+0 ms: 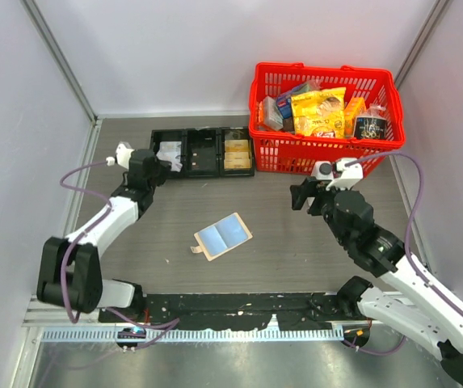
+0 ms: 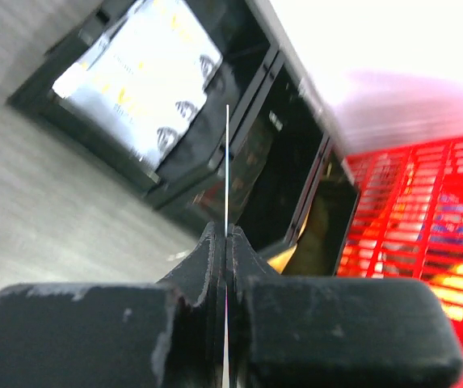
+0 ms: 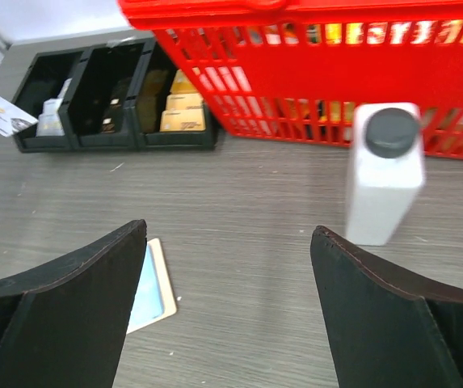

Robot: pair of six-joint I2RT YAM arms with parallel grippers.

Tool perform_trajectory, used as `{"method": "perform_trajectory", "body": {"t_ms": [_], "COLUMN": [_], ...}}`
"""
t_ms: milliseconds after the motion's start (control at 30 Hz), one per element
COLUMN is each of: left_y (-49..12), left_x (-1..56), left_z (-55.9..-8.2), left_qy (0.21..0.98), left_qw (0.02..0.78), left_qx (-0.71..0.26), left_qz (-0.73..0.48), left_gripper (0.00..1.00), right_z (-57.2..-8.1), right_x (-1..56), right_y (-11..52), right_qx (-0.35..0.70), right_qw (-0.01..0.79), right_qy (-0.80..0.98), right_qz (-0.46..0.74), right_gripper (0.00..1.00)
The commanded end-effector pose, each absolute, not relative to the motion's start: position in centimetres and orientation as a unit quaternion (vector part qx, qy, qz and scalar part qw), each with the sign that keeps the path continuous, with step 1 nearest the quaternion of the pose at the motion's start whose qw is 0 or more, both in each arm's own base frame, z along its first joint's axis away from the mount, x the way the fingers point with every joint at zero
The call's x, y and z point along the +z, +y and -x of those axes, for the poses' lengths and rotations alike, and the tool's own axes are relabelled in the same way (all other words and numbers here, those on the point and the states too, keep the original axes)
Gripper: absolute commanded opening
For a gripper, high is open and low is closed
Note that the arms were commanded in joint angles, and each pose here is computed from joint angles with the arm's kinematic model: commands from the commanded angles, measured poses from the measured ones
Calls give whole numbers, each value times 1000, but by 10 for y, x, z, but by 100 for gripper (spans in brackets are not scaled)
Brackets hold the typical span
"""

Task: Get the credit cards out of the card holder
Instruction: Place the credit card in the storage box.

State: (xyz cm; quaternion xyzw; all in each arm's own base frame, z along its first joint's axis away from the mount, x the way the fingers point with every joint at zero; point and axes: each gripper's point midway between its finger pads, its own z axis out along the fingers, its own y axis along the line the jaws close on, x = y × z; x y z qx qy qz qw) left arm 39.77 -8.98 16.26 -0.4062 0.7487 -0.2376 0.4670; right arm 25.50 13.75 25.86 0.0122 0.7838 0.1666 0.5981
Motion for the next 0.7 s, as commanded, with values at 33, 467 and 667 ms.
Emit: {"method": "perform_trajectory", "body": {"t_ms": [33, 467, 667], "left_y": [-71, -60, -71], "left_x": [192, 144, 121], "left_z": [-456, -508, -510], "left_qy": [675, 644, 655], "left_qw": [528, 484, 444], "left_qx": [-245, -233, -246], "left_qz": [453, 544, 560], "left_gripper": [0, 0, 5], "right_z": [-251, -248, -248], "right_x": [268, 269, 272], "right_y": [99, 93, 93], "right_qx": [110, 102, 102], "right_qw": [634, 638, 639], "right_qy": [764, 761, 760], "right_qz": [-53, -58, -57], "right_gripper": [87, 87, 88]}}
